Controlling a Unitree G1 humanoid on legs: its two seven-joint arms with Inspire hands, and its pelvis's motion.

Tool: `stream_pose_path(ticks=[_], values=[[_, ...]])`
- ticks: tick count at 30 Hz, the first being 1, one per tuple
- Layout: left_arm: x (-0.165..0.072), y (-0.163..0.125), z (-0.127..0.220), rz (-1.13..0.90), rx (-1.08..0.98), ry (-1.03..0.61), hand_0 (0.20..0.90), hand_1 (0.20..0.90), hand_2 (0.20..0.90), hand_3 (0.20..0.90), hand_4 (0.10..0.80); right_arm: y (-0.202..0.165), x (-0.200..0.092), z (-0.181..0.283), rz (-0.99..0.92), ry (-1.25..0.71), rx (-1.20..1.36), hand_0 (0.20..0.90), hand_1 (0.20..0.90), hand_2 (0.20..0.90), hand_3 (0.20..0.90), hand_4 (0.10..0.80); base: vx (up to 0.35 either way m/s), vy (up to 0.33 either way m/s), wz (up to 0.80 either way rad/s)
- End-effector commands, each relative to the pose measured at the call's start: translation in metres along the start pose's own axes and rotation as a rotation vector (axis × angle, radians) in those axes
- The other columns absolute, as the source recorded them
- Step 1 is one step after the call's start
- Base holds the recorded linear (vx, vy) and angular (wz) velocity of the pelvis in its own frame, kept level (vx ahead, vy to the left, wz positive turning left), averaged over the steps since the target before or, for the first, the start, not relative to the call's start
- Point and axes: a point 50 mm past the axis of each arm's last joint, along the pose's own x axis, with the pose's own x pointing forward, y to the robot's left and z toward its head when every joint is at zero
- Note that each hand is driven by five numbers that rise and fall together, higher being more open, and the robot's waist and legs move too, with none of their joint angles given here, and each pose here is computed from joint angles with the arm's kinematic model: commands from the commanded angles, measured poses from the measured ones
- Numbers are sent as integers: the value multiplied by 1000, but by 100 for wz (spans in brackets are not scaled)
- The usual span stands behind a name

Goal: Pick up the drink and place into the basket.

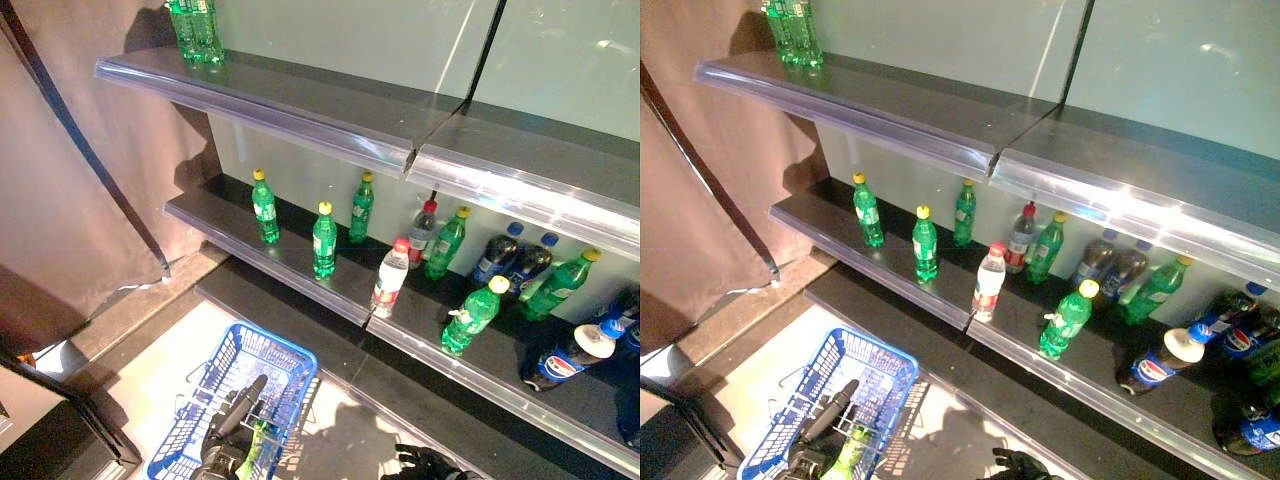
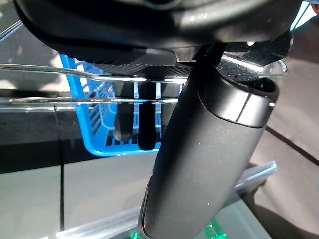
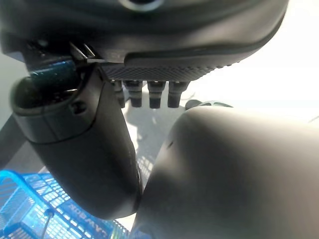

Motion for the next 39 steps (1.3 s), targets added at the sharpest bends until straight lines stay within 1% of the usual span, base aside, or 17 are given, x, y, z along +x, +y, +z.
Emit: stream_pose_path(ticks=[1, 11, 20, 25, 28, 33, 38, 39], values=[[15, -88, 45, -435, 11, -247, 300, 300, 300, 200, 100, -8, 1, 1, 18, 22, -26, 900, 900, 900, 900, 800, 0, 0, 0], [13, -86, 49, -452, -16, -268, 300, 300, 300, 200, 100, -9, 0, 1, 9, 11, -21, 900, 900, 900, 900, 800, 0, 0, 0], [12, -89, 50, -448, -17, -279, 300, 300, 300, 200, 100, -8, -1, 23, -1, -131, -28, 900, 900, 900, 900, 800, 0, 0, 0], [11, -91, 51, -448, -21, -283, 300, 300, 300, 200, 100, -5, -5, 36, 48, -221, -49, 900, 900, 900, 900, 800, -33, -26, 0], [10, -91, 52, -447, -18, -284, 300, 300, 300, 200, 100, -4, -9, 48, 65, -300, -78, 900, 900, 900, 900, 800, -20, -32, 0], [9, -96, 59, -450, -14, -298, 300, 300, 300, 200, 100, -3, -21, 84, 86, -470, -100, 900, 900, 900, 900, 800, -23, -42, -1], [5, -99, 64, -449, -8, -312, 300, 300, 300, 200, 100, -2, -42, 114, 89, -659, -135, 900, 900, 900, 900, 800, -15, -49, 0], [3, -100, 65, -449, -5, -314, 300, 300, 300, 200, 100, -2, -51, 121, 99, -718, -141, 900, 900, 900, 900, 800, -11, -51, 1]])
